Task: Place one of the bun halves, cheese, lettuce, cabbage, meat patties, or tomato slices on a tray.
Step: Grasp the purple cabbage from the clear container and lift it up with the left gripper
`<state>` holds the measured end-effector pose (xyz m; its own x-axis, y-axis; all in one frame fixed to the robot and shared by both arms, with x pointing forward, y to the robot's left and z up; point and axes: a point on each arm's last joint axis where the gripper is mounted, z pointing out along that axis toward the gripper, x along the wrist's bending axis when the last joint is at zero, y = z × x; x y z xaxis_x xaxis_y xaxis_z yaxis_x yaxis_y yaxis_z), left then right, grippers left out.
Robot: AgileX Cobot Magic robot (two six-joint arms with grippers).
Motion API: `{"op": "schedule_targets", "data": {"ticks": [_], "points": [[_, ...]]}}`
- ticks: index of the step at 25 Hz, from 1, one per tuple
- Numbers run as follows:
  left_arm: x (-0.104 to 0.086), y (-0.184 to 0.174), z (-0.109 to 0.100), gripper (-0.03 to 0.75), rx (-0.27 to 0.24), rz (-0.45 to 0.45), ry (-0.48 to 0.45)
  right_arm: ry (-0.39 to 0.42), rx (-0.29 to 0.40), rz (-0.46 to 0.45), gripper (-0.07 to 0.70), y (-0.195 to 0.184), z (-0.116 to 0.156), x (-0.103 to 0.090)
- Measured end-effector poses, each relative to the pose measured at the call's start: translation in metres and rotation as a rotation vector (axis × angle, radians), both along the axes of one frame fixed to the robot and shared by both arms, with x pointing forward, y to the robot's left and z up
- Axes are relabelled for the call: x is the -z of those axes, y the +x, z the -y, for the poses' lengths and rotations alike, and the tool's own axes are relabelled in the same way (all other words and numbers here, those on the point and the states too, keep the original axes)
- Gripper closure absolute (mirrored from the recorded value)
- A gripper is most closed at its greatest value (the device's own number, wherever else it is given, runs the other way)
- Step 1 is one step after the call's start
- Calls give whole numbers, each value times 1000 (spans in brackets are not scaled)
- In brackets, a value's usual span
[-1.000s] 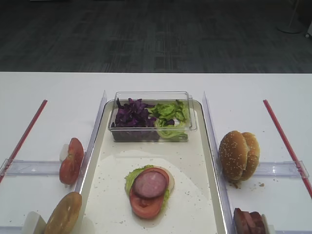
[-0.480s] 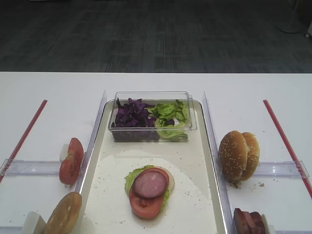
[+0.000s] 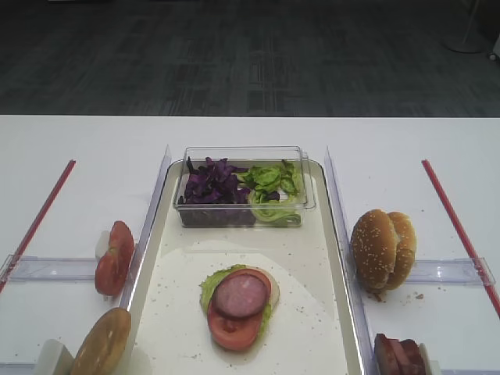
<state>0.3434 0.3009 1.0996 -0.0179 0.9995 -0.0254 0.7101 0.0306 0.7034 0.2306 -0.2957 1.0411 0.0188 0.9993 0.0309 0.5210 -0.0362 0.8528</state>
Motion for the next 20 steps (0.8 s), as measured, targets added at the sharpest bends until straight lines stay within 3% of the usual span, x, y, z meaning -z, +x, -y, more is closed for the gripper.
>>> {"op": "schedule_targets", "data": {"ticks": [12,20], "points": [[11,121,3,158,47,-227,-6,-5,-3,0,61,0,0,0],[26,187,8,179,105,-302,-33,0,0,0,61,0,0,0]]}}
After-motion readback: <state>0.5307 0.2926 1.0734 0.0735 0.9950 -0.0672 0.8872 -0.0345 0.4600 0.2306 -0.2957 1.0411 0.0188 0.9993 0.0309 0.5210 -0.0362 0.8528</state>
